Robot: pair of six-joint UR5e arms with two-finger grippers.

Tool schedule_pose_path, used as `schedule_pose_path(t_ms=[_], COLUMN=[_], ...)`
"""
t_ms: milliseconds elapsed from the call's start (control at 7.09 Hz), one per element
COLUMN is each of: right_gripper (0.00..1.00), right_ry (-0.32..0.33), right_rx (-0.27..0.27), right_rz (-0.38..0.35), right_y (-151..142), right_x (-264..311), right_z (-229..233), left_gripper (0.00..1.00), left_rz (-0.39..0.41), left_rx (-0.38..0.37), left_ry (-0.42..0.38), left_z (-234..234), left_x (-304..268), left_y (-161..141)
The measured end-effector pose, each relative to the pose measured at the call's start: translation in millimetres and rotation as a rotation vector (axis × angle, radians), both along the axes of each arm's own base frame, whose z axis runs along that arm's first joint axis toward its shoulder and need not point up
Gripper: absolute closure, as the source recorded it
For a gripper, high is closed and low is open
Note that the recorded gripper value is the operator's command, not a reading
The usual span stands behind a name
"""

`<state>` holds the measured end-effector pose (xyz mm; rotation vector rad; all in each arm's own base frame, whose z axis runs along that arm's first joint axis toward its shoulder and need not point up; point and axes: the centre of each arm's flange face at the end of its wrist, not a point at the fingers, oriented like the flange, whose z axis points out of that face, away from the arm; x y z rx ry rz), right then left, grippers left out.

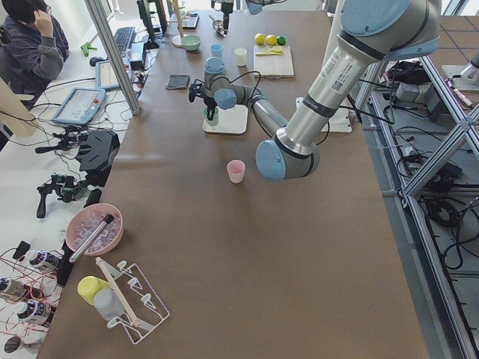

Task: Place all cups on tray

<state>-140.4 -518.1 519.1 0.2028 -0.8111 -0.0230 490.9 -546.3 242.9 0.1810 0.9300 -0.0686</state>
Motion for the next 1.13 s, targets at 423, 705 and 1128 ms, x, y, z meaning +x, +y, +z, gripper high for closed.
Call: schedule_pose_path(t_ms=[423, 705, 1128], right_gripper=[0.0, 0.02, 0.02], right_ry=[-0.01, -0.017, -0.063], right_rx=[-0.01, -0.02, -0.098], right_rz=[0.016, 0.025, 0.091], right_y=[0, 1, 18], right_x=[0, 0, -32], right_z=[-6, -7, -39], left_gripper=[0.41, 0.01, 0.01], left_rz=[-0.001, 0.004, 0.049], left_rx=[0.002, 0.014, 0.08], left_ry=[-0.02, -0.016, 0.017], left_z=[2, -2, -7], left_x=[16, 15, -58], left_y=[-5, -4, -40])
